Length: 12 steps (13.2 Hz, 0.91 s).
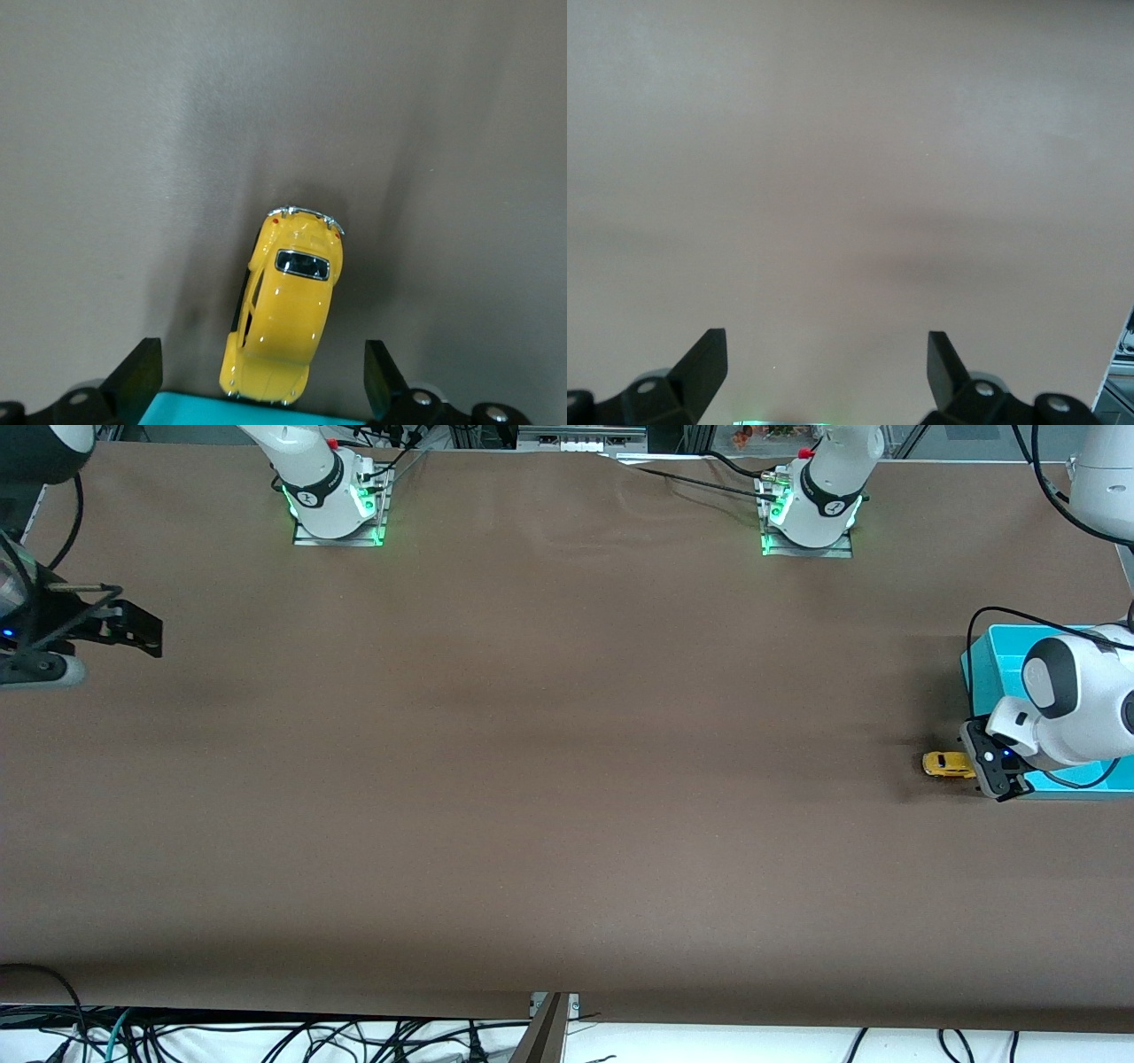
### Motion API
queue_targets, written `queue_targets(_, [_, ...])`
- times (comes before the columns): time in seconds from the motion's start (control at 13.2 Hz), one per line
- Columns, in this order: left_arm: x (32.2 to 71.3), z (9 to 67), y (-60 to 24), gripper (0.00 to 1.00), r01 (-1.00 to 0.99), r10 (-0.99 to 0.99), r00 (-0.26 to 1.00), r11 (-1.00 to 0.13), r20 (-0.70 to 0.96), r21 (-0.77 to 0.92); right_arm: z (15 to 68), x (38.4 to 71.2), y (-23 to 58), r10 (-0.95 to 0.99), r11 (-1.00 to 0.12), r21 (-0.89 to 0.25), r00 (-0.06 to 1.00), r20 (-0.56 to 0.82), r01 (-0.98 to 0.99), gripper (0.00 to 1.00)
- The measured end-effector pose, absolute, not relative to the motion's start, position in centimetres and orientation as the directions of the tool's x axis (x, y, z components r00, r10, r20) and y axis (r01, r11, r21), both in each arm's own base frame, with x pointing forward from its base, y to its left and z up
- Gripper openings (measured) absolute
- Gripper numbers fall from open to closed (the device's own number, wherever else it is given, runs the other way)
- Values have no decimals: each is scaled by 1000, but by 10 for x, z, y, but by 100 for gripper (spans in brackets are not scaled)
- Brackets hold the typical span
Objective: Wind and store yellow beetle car
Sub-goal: 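Lower the left gripper to the yellow car beside the tray, then close the left gripper on the yellow car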
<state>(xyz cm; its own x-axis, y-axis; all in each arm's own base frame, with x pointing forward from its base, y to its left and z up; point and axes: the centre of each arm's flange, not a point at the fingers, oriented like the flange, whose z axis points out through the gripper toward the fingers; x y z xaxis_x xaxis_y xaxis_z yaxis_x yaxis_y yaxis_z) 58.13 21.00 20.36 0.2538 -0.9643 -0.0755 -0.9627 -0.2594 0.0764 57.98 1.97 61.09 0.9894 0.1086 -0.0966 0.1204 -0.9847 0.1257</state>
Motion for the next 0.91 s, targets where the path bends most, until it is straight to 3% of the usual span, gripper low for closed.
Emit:
queue_targets(0.23, [568, 181, 205, 99, -965, -966, 250, -254, -64, 67, 613, 578, 19, 102, -987, 112, 991, -92, 112, 100])
queue_targets(0.38, [563, 174, 206, 97, -963, -965, 254, -258, -61, 76, 611, 578, 8, 75, -996, 42, 993, -95, 79, 100])
queue_targets(0.46, [562, 172, 208, 90, -962, -964, 258, -262, -60, 76, 610, 578, -1, 55, -998, 22, 994, -97, 57, 100])
queue_targets(0.76, [567, 178, 208, 45, -965, -965, 255, -258, -56, 55, 603, 577, -19, 22, -1000, 10, 993, -114, 24, 100])
queue_targets(0.91, [572, 183, 196, 45, -968, -970, 241, -243, -44, 63, 601, 576, -23, 19, -1000, 10, 993, -120, 20, 100])
